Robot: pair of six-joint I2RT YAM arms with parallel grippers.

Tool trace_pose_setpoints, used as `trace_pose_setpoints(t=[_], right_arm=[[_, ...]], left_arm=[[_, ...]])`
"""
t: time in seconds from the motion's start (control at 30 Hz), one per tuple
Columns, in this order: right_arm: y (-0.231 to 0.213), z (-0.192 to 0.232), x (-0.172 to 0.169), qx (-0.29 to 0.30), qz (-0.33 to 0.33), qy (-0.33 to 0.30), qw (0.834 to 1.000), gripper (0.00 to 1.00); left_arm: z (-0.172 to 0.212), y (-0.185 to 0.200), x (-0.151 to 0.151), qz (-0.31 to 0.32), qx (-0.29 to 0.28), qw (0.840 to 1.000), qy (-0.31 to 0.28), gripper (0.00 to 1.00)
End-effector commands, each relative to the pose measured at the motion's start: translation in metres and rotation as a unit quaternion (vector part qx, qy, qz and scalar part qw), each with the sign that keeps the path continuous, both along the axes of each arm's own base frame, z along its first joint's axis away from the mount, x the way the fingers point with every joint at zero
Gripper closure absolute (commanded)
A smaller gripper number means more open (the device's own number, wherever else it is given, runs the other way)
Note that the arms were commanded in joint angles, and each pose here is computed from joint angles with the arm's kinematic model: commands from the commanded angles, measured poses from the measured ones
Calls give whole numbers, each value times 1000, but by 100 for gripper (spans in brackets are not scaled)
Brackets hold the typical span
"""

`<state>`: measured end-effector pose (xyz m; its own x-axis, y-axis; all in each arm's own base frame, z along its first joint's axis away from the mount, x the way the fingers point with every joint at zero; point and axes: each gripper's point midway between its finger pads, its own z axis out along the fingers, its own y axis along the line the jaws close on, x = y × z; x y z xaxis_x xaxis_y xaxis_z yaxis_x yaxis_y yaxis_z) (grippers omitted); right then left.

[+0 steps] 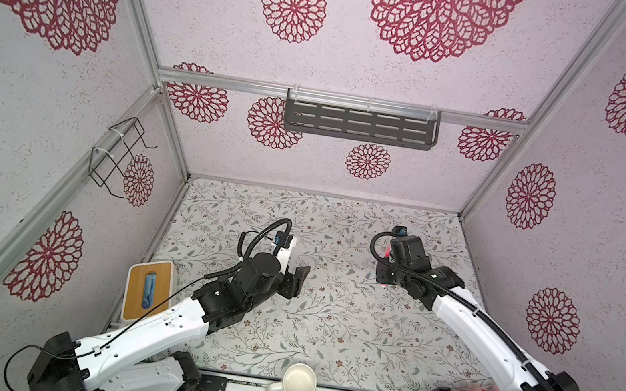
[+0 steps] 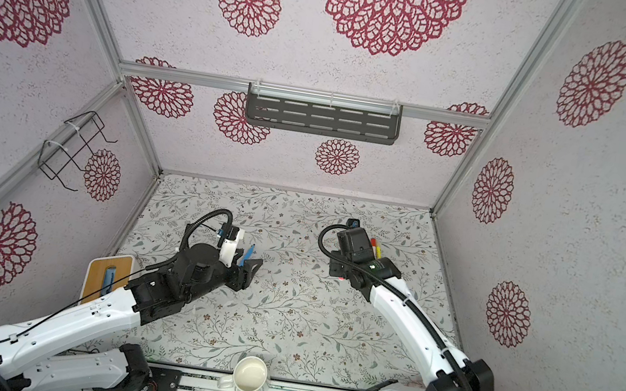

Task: Insert the pens into the pen caps
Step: 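Carry the pink highlighter with the right gripper and lay it beside the red marker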

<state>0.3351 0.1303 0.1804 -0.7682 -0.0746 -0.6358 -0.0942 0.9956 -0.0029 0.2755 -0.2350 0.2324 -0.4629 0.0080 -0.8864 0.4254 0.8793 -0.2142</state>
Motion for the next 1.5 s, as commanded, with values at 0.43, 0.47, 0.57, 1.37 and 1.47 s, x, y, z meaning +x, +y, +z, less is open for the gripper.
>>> trace_pose_setpoints(t=[0.43, 0.47, 0.57, 1.37, 1.47], right_arm=[[-70, -77, 65, -136, -75, 112, 982, 100], [-74, -80, 70, -147, -79, 116, 979, 100], [-81, -89, 85, -176, -82, 133, 972, 100], [-100, -115, 131, -252, -83, 178, 948, 65], [-99, -107, 131, -247, -88, 168, 950, 58]], left_arm=[[0, 11, 2, 24, -2, 1000, 4, 36], [0, 11, 1, 24, -3, 1000, 5, 36], [2, 13, 0, 26, -6, 1000, 2, 36], [11, 32, -13, 41, -25, 999, -6, 37], [12, 33, -13, 42, -25, 999, -7, 37]])
